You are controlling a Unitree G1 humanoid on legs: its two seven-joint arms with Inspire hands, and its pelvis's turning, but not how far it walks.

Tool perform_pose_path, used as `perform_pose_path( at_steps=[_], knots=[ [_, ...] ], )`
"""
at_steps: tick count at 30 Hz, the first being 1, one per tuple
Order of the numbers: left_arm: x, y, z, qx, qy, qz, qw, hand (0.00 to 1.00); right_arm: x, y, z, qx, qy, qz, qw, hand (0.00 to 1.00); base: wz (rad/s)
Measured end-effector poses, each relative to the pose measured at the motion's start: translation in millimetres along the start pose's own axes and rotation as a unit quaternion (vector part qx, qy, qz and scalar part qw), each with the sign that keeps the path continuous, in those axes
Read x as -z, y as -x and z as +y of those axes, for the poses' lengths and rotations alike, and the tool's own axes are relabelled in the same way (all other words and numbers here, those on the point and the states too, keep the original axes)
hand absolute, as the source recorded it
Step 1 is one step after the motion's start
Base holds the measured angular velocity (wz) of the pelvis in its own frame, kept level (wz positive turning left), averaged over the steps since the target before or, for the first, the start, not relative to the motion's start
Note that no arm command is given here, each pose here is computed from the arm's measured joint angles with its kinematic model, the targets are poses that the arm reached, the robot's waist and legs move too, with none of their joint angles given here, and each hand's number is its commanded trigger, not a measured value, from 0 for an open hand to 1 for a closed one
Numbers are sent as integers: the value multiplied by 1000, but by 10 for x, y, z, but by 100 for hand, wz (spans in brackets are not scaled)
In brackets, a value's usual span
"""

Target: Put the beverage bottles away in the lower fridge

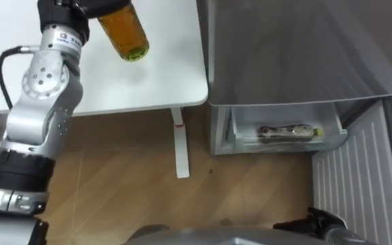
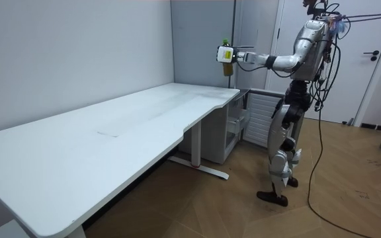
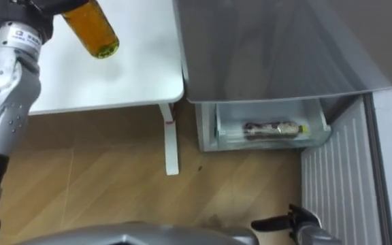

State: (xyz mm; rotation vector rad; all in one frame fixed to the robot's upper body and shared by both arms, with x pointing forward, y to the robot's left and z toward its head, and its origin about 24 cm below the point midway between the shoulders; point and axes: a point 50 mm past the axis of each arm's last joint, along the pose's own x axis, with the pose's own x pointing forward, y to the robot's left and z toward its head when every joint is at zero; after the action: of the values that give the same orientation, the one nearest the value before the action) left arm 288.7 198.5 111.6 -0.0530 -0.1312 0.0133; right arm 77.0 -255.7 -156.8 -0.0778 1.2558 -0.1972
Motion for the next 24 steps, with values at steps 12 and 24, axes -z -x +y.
perform_pose_path(
  at_steps=[12,24],
  knots=[
    [402,373,-153,54,110,72,990,100,-499,63,233,-85,36,-106,990,0,3],
    [789,778,-391,142,176,168,959,100,-976,296,628,-243,129,-189,943,0,1]
  ],
)
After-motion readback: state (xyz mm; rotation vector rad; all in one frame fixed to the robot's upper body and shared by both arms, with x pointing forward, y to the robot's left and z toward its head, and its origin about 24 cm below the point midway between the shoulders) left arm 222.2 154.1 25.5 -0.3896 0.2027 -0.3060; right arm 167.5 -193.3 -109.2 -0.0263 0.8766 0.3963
